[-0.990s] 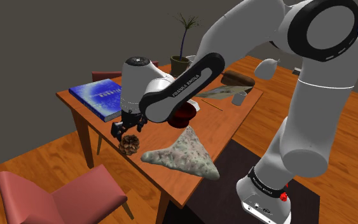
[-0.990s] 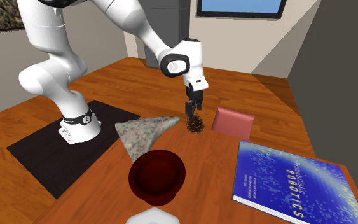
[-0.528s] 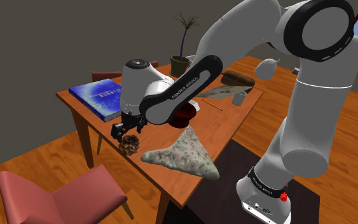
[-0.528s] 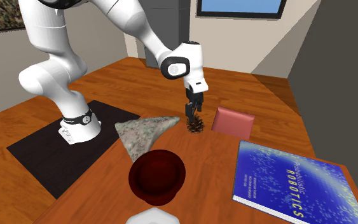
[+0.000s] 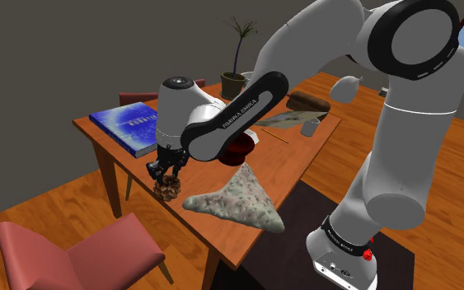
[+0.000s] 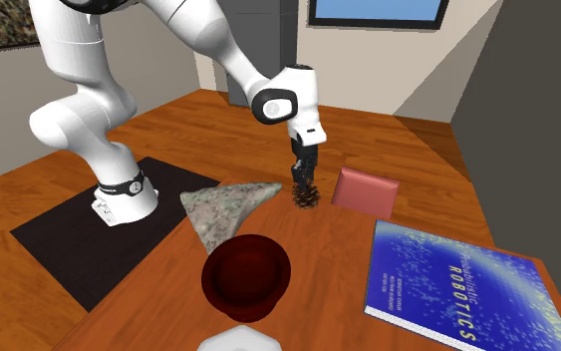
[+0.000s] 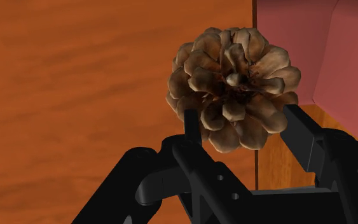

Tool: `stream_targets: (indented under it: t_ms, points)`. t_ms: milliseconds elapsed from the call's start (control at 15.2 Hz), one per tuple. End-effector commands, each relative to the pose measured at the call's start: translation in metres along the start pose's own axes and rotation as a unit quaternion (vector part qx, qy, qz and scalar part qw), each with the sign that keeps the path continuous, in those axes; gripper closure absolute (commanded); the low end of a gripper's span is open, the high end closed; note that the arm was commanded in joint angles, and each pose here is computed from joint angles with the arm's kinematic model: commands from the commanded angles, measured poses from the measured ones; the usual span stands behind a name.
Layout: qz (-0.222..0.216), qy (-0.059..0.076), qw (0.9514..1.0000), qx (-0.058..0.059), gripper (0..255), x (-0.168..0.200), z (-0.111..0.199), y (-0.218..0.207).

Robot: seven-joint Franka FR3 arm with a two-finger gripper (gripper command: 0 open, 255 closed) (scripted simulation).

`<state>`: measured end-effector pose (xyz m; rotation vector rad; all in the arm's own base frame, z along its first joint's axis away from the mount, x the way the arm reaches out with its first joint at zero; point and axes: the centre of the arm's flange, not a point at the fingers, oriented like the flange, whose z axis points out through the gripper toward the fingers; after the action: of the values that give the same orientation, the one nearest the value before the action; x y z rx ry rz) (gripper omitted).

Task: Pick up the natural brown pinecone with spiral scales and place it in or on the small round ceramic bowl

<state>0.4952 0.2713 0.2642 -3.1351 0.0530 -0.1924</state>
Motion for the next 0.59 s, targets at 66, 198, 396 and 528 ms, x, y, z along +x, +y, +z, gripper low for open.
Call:
stream_targets:
  t_ms: [66, 198, 396, 528]
  points:
    - [0.0, 0.0, 1.0, 0.0, 255, 0.0, 0.0, 0.0]
    - [0.0, 0.0, 1.0, 0.0, 255, 0.001, -0.005, 0.0]
    - [0.0, 0.0, 1.0, 0.0, 255, 0.003, -0.021, 0.0]
    - [0.0, 0.0, 1.0, 0.0, 255, 0.004, -0.031, 0.0]
